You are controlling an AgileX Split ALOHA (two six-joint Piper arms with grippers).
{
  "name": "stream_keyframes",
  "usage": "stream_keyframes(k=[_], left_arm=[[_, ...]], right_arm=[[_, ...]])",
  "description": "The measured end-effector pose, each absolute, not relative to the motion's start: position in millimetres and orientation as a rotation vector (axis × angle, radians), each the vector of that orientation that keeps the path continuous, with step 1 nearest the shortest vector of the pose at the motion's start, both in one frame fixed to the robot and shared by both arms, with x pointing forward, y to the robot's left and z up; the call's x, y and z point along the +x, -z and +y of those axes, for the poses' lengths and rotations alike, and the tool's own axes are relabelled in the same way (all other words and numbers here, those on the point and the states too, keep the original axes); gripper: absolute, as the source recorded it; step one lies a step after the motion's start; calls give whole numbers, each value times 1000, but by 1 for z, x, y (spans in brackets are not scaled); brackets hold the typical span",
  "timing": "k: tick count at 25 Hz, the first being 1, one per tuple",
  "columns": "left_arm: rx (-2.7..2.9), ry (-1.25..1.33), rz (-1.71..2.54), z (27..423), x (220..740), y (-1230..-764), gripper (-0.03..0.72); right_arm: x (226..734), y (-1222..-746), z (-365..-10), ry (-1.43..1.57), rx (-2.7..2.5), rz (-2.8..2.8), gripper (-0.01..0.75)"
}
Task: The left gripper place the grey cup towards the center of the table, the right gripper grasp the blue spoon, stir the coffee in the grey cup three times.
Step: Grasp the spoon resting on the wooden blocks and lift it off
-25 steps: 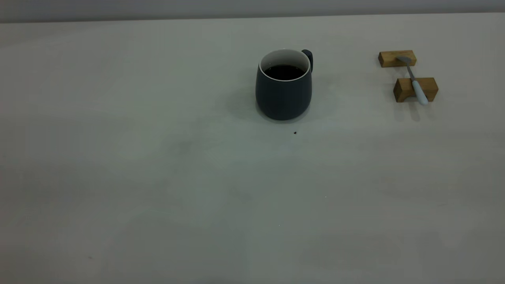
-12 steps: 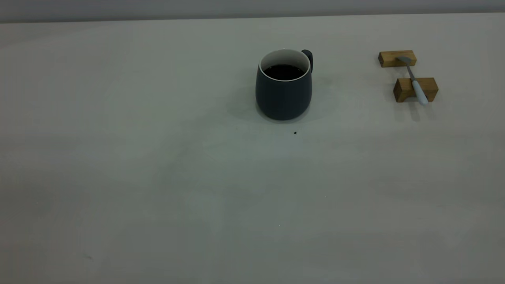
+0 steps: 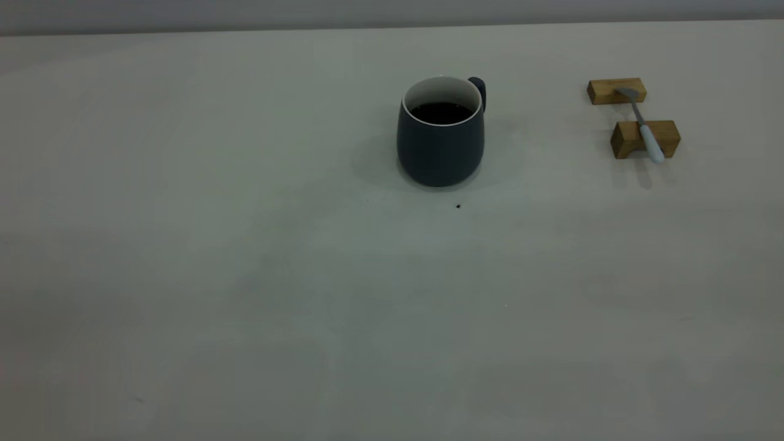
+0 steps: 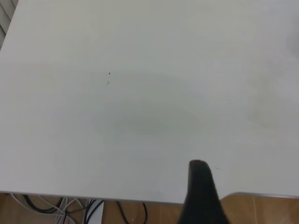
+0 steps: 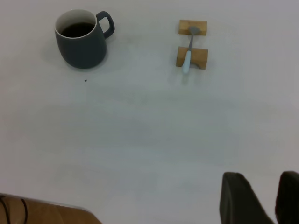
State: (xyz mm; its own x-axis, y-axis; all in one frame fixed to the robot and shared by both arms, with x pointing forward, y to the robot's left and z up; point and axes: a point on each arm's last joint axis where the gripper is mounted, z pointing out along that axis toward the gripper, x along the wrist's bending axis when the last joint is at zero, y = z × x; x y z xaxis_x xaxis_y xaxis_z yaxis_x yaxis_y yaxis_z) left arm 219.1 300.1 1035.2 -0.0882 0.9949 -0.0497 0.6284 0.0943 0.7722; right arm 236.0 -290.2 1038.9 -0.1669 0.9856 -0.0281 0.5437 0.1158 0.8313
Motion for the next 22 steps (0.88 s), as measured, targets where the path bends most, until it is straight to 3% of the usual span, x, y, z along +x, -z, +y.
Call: stream_keyframes(k=[18,22], left_arm=[[1644,-870,1769,304,222,-1033,585],[1647,-871,1767,304,222,-1033,585]], right_arm=[[236,-1040,-286,-986,1493,1799,237],[248,-1043,-281,-1035,1550,1832,265]])
